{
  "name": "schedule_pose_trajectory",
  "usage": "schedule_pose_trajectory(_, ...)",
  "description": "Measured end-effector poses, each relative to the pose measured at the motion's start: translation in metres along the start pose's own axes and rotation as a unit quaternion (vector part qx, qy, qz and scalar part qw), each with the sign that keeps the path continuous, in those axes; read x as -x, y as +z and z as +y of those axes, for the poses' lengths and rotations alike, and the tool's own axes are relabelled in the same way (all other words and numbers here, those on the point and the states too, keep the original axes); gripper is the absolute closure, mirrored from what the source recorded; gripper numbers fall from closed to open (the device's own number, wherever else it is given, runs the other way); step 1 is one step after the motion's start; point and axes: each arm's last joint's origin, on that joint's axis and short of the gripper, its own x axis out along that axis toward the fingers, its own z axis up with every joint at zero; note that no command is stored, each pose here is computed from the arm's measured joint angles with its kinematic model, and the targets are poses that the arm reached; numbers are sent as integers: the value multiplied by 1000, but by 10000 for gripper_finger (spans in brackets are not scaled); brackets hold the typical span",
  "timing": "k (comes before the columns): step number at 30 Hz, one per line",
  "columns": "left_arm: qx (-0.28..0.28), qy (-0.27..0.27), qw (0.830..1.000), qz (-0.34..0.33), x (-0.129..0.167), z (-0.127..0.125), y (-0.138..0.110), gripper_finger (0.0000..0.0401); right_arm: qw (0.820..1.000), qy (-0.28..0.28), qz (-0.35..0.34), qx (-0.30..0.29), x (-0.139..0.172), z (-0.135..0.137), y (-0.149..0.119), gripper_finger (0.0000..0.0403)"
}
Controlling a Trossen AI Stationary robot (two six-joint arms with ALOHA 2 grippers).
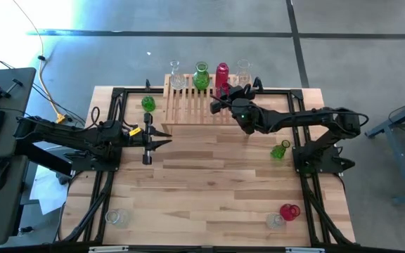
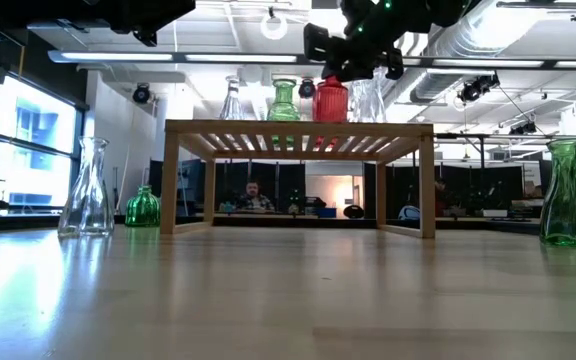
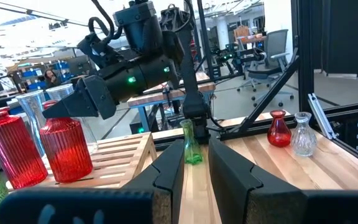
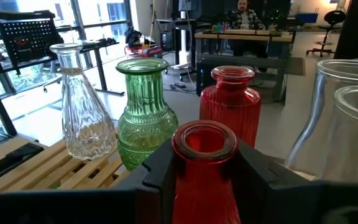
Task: Sort vases onto shelf
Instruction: Put the red vase on the shelf aligned with the other red vase
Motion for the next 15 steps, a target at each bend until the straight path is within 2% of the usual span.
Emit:
schedule_pose_trajectory(5, 0, 0, 1000, 0, 0, 0, 0, 339, 1000, 1, 4, 5, 0, 0, -1, 276)
schedule_pose_trajectory(15, 0, 0, 1000, 0, 0, 0, 0, 339, 1000, 2, 5, 12, 0, 0, -2, 251)
